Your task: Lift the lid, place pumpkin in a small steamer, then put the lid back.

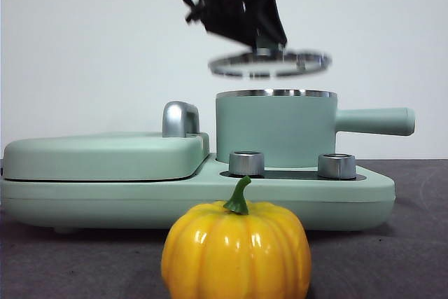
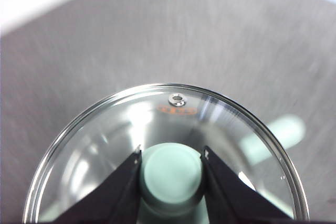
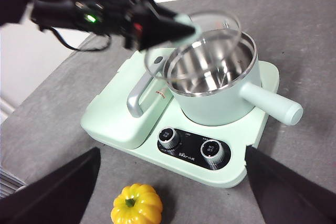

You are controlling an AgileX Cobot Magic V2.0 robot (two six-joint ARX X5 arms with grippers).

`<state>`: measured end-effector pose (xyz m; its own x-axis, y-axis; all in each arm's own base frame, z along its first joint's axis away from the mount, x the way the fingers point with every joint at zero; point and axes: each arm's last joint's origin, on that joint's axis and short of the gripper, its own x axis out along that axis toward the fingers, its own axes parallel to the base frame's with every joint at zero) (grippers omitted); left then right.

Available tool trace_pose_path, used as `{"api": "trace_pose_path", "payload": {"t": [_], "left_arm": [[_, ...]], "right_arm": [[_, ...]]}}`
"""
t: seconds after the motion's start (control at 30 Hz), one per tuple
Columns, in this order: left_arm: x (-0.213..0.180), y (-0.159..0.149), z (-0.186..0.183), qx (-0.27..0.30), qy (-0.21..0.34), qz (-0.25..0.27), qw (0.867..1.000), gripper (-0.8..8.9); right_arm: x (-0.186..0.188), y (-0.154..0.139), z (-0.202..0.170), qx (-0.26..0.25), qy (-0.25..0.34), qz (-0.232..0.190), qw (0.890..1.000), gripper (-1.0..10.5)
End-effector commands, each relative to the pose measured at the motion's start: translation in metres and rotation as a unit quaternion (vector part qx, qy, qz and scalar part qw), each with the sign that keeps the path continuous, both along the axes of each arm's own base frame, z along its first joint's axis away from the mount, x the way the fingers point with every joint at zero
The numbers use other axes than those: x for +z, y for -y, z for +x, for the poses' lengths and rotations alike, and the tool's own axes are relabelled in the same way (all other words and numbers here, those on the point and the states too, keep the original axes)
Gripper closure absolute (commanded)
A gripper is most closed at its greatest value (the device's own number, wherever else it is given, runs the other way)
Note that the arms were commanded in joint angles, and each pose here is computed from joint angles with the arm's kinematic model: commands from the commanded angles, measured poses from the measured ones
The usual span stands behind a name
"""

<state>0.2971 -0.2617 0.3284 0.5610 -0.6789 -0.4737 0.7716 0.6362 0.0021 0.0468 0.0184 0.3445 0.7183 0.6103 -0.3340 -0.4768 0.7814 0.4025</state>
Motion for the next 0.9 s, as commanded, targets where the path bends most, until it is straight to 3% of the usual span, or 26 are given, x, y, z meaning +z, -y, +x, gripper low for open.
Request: {"api": "trace_pose_path", "payload": {"t": [0.03, 0.3, 0.57, 0.7, 0.9], "left_arm": [[0.023, -0.004, -0.008, -0.005, 0.025, -0.021, 0.999, 7.68], [0.052, -0.033, -0.023, 0.008, 0.035, -0.022, 0.999, 7.68], [0.075, -0.070, -0.030, 0.044, 0.049, -0.026, 0.997, 7.96], [0.084, -0.088, -0.032, 0.064, 0.055, -0.025, 0.996, 7.96], [0.090, -0.109, -0.032, 0.093, 0.054, -0.023, 0.994, 7.96]], "right_arm": [[0.004, -0.001, 0.004, 0.004, -0.007, 0.011, 1.000, 5.3], [0.000, -0.006, 0.029, 0.044, -0.080, 0.042, 0.995, 5.3], [-0.003, -0.026, 0.059, 0.079, -0.125, 0.044, 0.988, 5.3], [-0.009, -0.047, 0.073, 0.092, -0.146, 0.016, 0.985, 5.3], [-0.027, -0.094, 0.085, 0.118, -0.171, -0.064, 0.976, 5.3]]}}
